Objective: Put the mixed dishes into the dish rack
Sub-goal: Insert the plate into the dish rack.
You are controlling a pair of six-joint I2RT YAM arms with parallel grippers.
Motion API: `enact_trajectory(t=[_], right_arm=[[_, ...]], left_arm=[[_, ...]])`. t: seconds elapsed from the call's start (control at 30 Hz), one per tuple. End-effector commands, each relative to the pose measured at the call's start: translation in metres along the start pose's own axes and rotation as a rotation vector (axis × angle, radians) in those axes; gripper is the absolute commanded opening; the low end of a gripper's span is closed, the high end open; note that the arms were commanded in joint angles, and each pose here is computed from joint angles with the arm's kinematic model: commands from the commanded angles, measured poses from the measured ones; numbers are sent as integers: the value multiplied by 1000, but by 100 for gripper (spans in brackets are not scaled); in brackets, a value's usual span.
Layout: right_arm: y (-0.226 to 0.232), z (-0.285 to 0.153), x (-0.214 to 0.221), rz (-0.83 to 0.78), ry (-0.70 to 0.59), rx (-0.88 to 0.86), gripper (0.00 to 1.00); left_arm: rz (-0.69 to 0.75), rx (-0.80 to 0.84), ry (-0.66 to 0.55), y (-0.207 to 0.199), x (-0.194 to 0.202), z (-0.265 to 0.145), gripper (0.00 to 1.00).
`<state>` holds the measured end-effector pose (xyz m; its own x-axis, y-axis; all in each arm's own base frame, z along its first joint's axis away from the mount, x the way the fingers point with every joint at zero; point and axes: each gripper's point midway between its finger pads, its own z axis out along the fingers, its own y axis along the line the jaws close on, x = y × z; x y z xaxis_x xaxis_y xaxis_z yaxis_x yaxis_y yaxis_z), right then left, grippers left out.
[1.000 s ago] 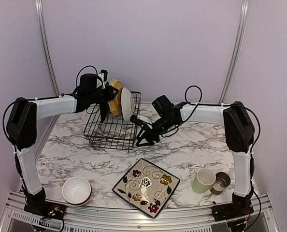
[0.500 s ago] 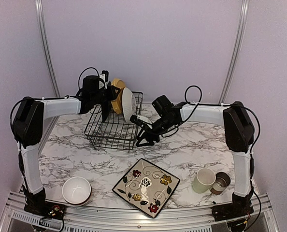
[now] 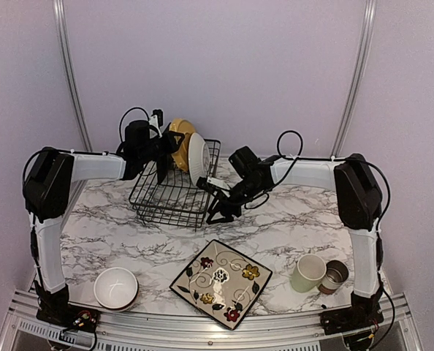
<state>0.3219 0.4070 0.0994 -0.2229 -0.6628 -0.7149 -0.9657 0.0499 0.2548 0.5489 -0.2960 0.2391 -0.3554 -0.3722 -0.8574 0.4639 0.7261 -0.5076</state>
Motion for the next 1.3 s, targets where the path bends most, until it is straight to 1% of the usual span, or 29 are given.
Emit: enact_trajectory(t=[0.0,0.2,0.4,0.6,0.7,0.83,1.0,1.03,1.13,1.27], right_arm=[[-15,-16,-14,-11,-18,66,55],[-56,-38,-12,71,-59,130,55],[-95,-53,-5,107,-60,185,56],[-155,-77,-10,155,-54,396,57],[-180,-81,-1,163,-18,490,57],[-193,-77,3,158,-8,510,57],[-202,-74,-4,137,-27,514,58],[-205,-73,-5,131,-27,517,58],[-214,-73,-3,122,-21,546,58],[-218,-76,-2,132,-26,556,58]], left_arm=[[36,273,-135,-79,-57,-16,0],[14,245,-61,-62,-29,-4,0],[29,224,-41,-49,-13,11,0],[60,223,-40,-40,2,27,0],[88,225,-49,-41,5,30,0],[138,236,-35,-47,16,37,0],[180,246,-8,-51,34,49,0],[185,248,-3,-52,37,52,4],[189,238,-3,-54,40,57,24],[205,208,-12,-56,30,52,35]])
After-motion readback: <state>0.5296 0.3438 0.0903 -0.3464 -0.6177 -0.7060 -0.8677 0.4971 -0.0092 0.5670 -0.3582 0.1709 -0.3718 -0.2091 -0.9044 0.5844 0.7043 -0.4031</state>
